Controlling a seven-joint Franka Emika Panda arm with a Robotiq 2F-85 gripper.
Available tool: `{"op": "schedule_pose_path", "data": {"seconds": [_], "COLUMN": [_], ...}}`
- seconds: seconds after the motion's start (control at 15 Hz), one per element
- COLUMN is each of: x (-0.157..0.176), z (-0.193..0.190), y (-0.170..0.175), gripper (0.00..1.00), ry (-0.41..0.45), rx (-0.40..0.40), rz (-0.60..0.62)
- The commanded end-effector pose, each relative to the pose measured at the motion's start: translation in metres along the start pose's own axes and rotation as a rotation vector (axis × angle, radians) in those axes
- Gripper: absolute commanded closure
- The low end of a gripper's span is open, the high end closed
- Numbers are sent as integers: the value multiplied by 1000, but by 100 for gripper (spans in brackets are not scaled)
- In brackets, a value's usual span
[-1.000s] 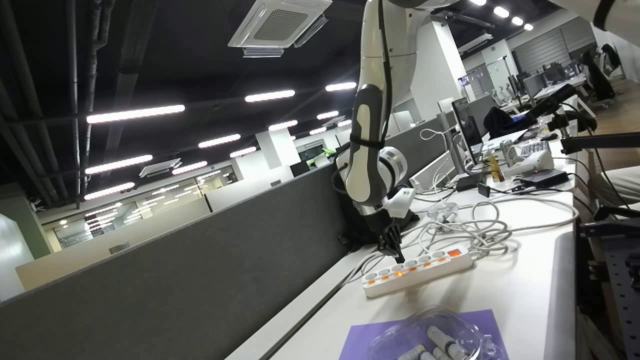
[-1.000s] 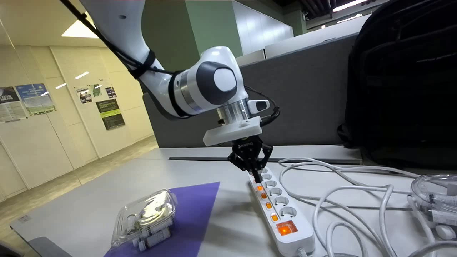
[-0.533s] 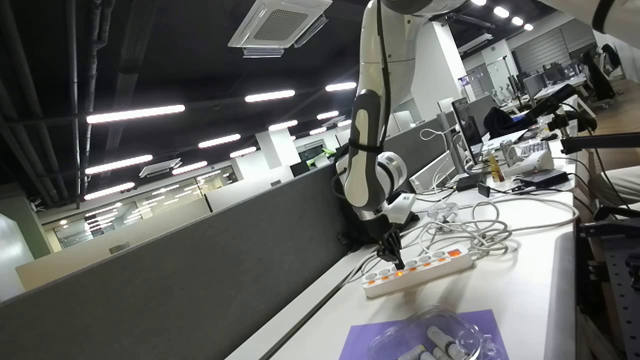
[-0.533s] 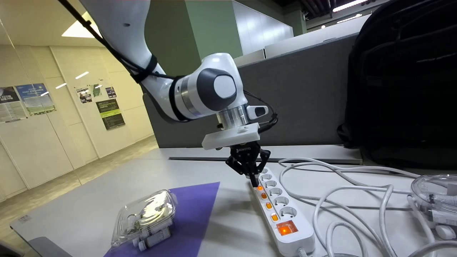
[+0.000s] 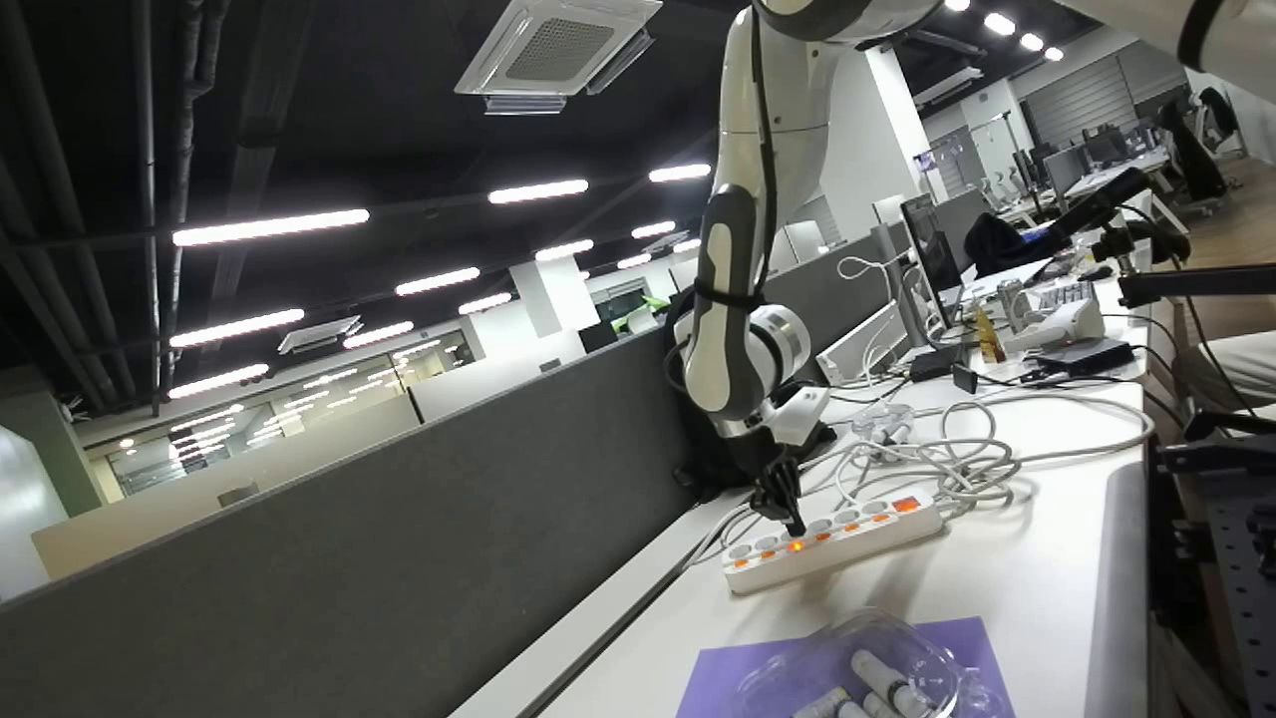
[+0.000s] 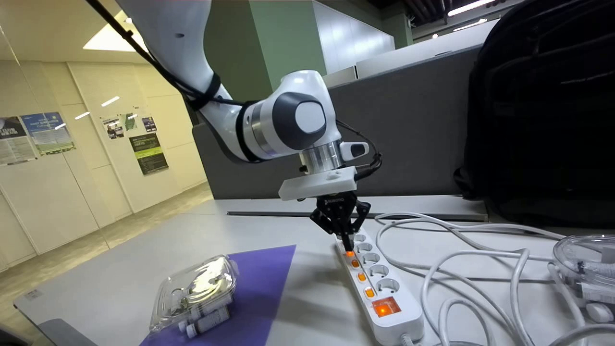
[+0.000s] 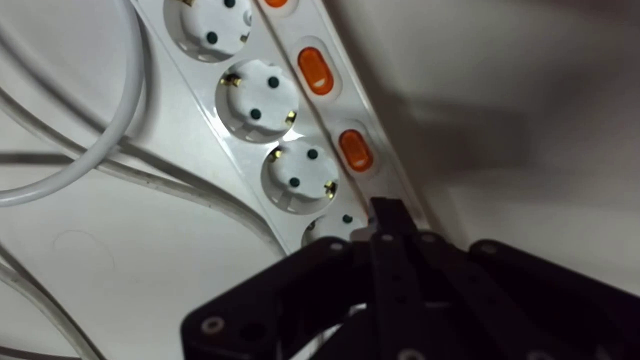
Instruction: Turn off the third switch from the left on the adapter
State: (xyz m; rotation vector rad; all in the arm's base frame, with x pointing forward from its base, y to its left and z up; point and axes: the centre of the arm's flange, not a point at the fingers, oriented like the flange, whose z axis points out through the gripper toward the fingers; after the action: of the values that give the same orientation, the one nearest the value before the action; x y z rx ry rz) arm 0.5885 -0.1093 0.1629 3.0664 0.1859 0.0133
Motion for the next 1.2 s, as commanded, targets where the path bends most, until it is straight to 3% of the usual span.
{"op": "schedule_pose_path", "data": {"seconds": [0.0,0.8,1.13], "x": [15,18,10], "z": [6,24,41], "y": [6,-7,-10], "gripper": [100,100,100], "ry": [-22,-50,19], "rx": [10,-1,-63], "rz": [11,-28,39]}}
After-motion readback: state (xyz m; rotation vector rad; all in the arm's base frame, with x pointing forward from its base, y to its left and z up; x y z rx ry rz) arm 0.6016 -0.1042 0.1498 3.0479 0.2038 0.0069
